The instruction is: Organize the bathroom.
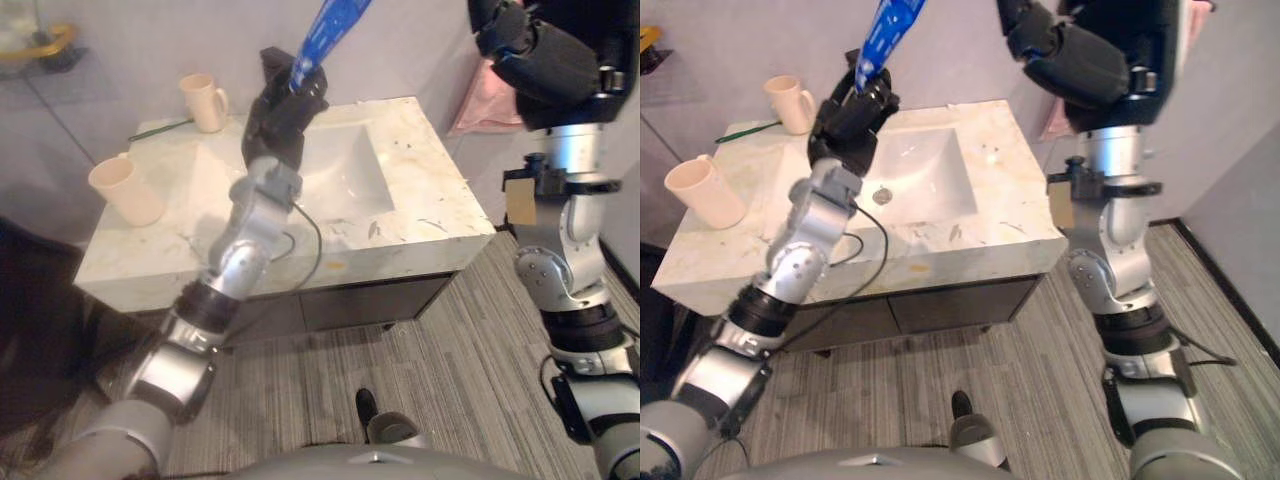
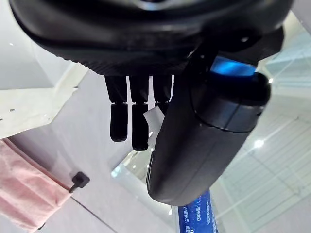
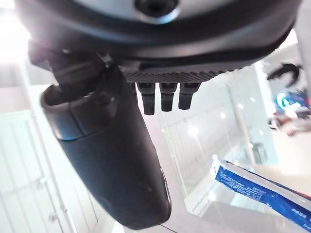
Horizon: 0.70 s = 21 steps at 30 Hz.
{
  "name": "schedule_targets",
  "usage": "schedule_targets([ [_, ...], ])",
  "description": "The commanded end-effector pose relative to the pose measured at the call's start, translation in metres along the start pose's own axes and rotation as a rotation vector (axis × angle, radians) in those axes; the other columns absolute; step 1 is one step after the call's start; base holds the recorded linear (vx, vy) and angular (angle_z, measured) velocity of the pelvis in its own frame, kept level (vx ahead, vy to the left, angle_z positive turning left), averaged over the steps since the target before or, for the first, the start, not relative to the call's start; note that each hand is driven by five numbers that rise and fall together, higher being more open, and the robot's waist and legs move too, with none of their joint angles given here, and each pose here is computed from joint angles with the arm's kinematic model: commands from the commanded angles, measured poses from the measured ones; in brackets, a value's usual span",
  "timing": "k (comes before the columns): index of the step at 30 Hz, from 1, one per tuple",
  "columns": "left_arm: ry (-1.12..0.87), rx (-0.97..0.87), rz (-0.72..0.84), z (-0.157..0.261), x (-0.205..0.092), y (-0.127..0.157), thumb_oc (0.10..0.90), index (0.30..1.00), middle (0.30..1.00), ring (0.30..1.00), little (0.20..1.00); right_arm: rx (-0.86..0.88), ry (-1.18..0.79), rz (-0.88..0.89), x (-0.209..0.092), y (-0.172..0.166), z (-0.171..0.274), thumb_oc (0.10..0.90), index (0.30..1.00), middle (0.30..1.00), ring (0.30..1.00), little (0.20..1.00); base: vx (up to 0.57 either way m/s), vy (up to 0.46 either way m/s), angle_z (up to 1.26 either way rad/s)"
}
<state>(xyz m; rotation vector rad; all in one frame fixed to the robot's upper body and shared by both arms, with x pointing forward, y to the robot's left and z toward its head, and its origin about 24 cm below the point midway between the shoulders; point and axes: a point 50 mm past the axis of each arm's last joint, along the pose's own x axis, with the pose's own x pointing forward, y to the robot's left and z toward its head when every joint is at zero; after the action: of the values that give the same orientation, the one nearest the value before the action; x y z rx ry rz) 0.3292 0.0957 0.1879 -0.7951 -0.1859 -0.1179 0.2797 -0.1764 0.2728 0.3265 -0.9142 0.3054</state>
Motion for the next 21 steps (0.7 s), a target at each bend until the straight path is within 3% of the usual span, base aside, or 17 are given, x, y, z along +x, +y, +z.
schedule_targets([
  [1, -0.31, -0.015, -0.29, 0.052, -0.007, -0.044, 0.4, 0.3, 0.3, 0.3, 0.3, 0.157, -0.131, 0.017, 0.03, 0.007, 0.018, 0.8, 0.9, 0.9, 0.9, 0.9, 0.0, -0.017, 0.11],
  [11, -0.282, -0.066, -0.345, 0.027, -0.019, -0.051, 0.4, 0.3, 0.3, 0.3, 0.3, 0.366, 0.039, -0.033, 0.028, 0.006, -0.015, 0.8, 0.9, 0.9, 0.9, 0.9, 0.01, -0.015, 0.13],
  [21, -0.217, -0.058, -0.373, 0.009, -0.021, -0.061, 0.4, 0.3, 0.3, 0.3, 0.3, 0.268, 0.216, 0.035, 0.028, 0.021, -0.05, 0.8, 0.9, 0.9, 0.9, 0.9, -0.01, -0.021, 0.05],
])
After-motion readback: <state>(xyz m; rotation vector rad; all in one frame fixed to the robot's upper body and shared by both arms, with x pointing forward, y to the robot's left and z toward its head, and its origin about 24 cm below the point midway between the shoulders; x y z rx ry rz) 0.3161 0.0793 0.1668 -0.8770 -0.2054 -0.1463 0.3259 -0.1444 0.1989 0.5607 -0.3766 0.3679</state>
